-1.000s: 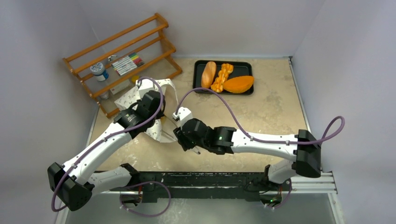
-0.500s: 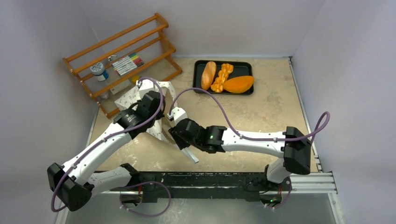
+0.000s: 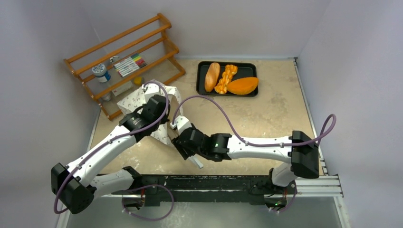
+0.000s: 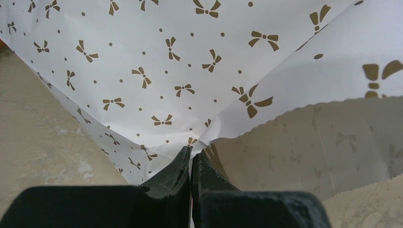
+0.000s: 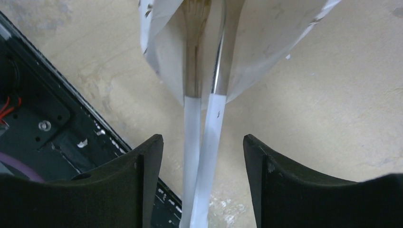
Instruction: Take the fake bread out of the paper bag
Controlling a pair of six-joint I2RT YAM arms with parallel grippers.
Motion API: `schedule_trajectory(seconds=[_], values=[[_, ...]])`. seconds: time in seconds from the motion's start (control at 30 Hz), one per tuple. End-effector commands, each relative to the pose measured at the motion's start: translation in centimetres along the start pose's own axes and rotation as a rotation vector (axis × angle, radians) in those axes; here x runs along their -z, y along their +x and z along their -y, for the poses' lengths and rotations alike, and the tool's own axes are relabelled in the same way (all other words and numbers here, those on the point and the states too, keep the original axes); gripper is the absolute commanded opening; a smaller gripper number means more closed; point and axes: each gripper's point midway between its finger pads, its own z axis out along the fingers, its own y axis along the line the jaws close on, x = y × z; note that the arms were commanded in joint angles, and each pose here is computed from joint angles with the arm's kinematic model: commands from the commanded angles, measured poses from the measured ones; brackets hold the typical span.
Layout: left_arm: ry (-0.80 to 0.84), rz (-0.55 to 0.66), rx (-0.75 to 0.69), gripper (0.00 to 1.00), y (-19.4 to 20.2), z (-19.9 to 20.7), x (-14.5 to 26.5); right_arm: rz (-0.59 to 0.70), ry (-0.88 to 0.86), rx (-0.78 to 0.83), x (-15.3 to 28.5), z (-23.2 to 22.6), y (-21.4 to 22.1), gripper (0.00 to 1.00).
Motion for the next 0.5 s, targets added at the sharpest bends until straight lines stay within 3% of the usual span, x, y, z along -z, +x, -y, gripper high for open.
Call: schedule_trajectory(seconds=[0.0,0.2,0.47], values=[[0.049,0.082,0.032,0.00,-3.2,2.0,0.1,0.010,0.034,0.052,0.3,-0.3,1.1,0.66],[0.047,0.071,0.022,0.00,-3.1,2.4,-0.4,-0.019,0.063,0.128,-0.7,-1.3,3.7,0.70],[0.058,0.069,0.022,0.00,-3.1,2.6,-0.3,-0.083,0.251,0.214,-2.9,0.9,7.9,0.72]])
